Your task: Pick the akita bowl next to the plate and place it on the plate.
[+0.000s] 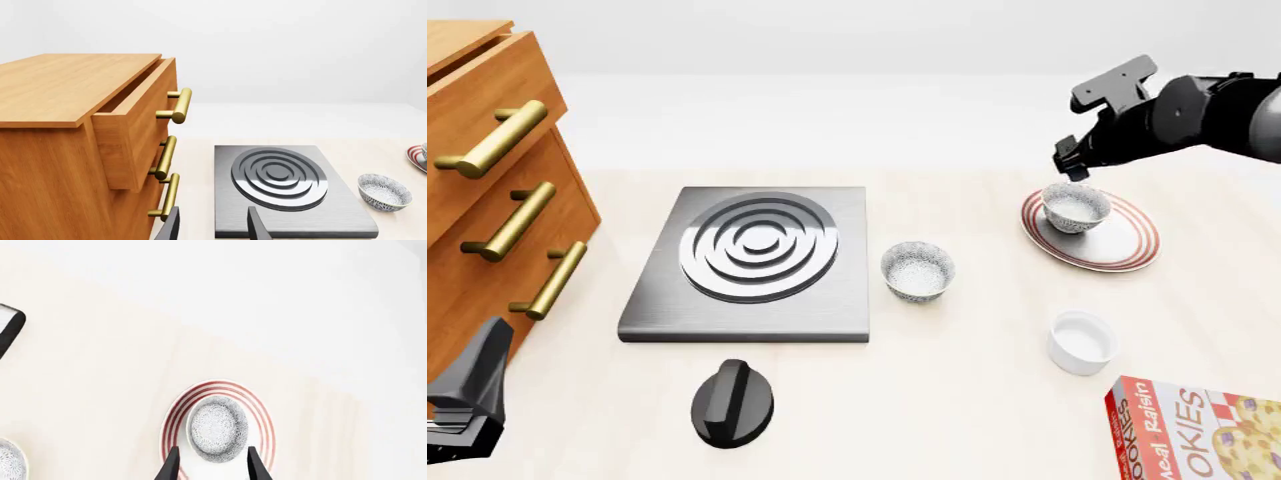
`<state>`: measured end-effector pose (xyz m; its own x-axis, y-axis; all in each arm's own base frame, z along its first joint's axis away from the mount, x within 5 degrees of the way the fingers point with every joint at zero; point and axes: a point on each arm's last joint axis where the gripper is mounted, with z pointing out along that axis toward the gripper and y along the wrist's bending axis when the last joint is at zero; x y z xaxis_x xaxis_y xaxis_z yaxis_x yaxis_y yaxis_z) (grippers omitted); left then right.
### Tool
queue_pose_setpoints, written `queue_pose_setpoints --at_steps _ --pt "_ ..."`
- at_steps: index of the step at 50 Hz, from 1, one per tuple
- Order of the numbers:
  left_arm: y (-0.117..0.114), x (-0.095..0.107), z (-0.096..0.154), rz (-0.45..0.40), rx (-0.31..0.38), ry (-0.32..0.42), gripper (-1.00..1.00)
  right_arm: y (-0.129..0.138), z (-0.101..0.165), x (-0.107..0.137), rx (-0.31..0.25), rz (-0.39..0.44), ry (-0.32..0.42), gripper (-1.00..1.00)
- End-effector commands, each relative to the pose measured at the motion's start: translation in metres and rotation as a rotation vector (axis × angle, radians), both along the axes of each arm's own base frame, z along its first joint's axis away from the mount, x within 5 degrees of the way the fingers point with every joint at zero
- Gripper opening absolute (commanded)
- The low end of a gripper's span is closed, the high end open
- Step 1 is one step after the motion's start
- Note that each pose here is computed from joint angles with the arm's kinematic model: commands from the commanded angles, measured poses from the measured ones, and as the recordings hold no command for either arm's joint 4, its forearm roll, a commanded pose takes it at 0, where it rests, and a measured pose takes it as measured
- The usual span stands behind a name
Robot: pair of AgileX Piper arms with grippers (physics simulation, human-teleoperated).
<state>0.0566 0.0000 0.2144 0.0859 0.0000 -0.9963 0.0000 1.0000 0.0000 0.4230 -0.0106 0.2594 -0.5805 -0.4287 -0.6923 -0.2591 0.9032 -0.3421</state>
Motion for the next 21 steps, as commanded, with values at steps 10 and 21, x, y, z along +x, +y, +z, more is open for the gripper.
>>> queue_pose_setpoints --at_steps 10,21 --pt "0.0 0.0 0.0 0.0 0.0 0.0 1.0 0.02 0.056 -0.068 0.004 0.05 -0.094 1.0" --pt "0.0 0.0 0.0 0.0 0.0 0.0 1.0 0.029 0.082 -0.103 0.016 0.071 -0.151 1.0"
